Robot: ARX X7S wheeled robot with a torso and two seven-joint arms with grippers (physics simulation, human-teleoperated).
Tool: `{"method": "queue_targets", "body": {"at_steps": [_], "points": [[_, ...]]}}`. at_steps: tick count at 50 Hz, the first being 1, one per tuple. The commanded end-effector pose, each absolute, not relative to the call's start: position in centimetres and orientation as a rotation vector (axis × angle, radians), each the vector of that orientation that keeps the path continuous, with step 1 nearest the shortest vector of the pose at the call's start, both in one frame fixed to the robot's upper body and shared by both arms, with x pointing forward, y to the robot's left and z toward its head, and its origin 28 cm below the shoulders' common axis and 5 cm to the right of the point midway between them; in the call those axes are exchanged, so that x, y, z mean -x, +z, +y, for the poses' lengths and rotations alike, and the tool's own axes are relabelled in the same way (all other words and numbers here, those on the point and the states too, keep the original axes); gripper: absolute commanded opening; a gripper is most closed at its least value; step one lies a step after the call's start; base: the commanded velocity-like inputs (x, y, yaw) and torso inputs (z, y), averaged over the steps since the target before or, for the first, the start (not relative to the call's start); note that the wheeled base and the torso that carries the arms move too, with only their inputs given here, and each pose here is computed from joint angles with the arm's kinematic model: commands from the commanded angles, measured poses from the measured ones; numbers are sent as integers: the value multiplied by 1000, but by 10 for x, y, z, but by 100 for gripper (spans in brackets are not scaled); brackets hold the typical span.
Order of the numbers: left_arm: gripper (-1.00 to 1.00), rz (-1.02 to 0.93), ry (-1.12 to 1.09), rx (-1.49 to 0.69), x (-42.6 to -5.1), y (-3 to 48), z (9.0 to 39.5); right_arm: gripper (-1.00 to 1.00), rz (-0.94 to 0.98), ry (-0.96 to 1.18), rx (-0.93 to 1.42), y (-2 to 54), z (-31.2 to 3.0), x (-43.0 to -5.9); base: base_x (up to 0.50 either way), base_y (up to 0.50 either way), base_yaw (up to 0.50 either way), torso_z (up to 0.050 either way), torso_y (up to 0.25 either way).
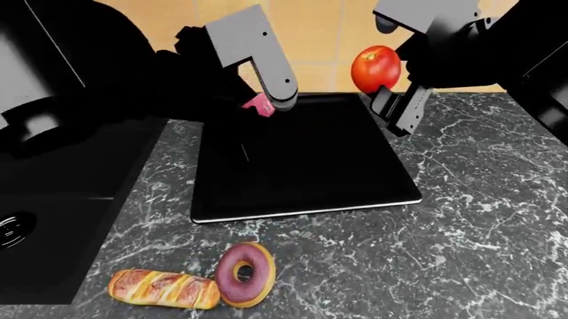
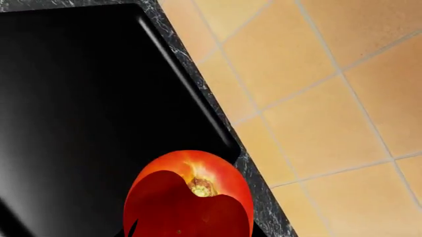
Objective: Pick up the fruits and vegetables and place them in the sink. Turn on the sink faucet to wash them. Then turn the sink off and put them in the tray.
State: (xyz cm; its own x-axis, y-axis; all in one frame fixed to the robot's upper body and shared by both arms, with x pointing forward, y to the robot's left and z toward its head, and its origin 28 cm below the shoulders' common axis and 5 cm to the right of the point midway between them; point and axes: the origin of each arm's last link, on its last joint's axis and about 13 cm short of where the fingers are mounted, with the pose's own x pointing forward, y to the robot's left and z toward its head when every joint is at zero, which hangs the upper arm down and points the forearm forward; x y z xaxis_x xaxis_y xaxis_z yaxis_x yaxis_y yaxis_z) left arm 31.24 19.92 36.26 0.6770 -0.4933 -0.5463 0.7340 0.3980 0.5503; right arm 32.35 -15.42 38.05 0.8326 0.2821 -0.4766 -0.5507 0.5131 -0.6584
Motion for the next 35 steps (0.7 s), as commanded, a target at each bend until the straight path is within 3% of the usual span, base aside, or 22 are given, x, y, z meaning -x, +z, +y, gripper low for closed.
{"method": "queue_targets", "body": {"at_steps": [1,35], "points": [[-100,453,-799,-893,-349,346,188,-100,316,489,906,383,-156,-323,0,0,0,0,0],[-100,573,-872,-850,-397,301,177,-100,323,440,878,382,-159,-328,0,0,0,0,1]]}}
